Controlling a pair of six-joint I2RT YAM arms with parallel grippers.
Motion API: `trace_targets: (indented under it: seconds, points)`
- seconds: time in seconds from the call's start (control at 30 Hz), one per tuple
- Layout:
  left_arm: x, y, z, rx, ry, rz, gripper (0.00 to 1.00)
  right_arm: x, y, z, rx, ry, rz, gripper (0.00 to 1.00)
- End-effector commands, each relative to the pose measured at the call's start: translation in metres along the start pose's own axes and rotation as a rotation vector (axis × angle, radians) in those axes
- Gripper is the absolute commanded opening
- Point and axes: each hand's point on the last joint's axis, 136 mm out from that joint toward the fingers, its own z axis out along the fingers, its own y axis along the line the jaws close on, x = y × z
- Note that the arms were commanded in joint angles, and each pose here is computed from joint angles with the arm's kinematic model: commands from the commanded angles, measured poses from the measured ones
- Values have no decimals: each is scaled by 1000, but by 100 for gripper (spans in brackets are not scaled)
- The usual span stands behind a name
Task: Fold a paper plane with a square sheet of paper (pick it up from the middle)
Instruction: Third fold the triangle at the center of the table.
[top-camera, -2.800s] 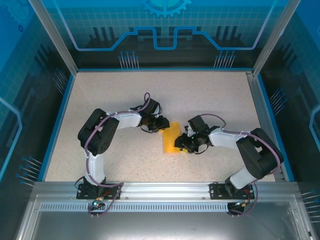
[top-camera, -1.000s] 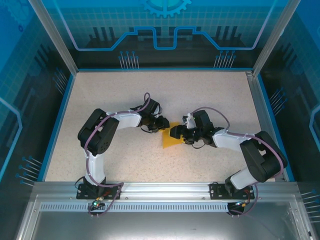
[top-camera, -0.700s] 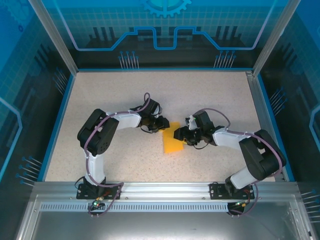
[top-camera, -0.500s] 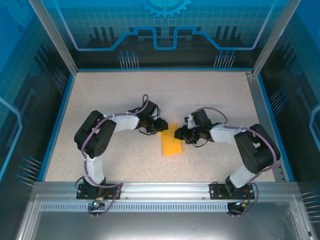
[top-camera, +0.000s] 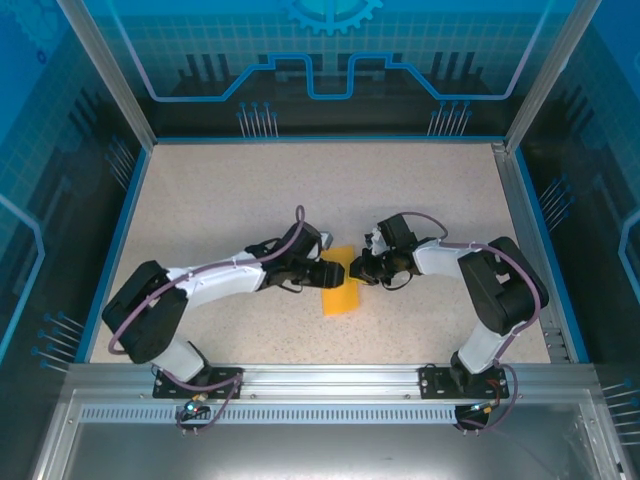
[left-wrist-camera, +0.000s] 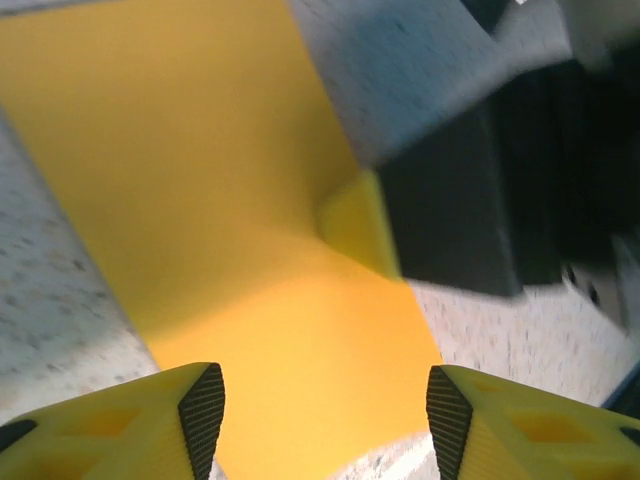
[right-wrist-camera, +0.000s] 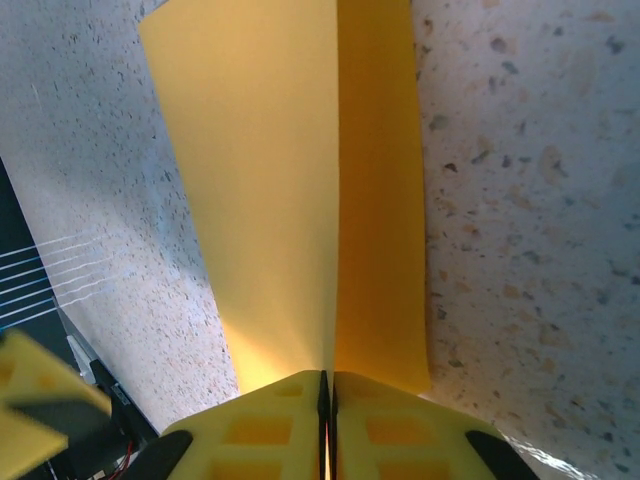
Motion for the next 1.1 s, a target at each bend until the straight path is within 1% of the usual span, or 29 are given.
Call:
trace_targets:
  seconds: [0.0,0.2,0.27,0.37,0.5,0.63,0.73,0.8,0.87,1.0,1.07]
  points:
    - [24,-2,-4,-114,26,185,61,-3,3,-3,-16,15,26,10]
    - [51,-28,5,-177,42,371,66,-5,5,-5,-22,15,39,11]
    - [56,-33,12,-206,54,406,66,-5,5,-5,-22,16,44,11]
    - [58,-38,22,-253,47,430,67,-4,5,-4,-28,21,50,11]
    - [53,-35,31,-324,14,440,68,-4,5,-4,-30,21,53,12]
    - [50,-40,38,-349,4,461,68,-3,5,-4,-32,22,54,12]
    - [46,-33,40,-404,-13,456,68,-3,4,-4,-30,23,58,12]
    - [43,-29,40,-432,-24,454,65,-3,4,-4,-33,24,58,12]
    - [41,-28,40,-446,-31,455,60,-3,5,-5,-35,23,57,13]
    - [41,-25,35,-453,-47,451,45,-3,3,-5,-29,25,56,13]
    - [38,-26,31,-452,-61,452,39,-3,2,-4,-26,27,60,13]
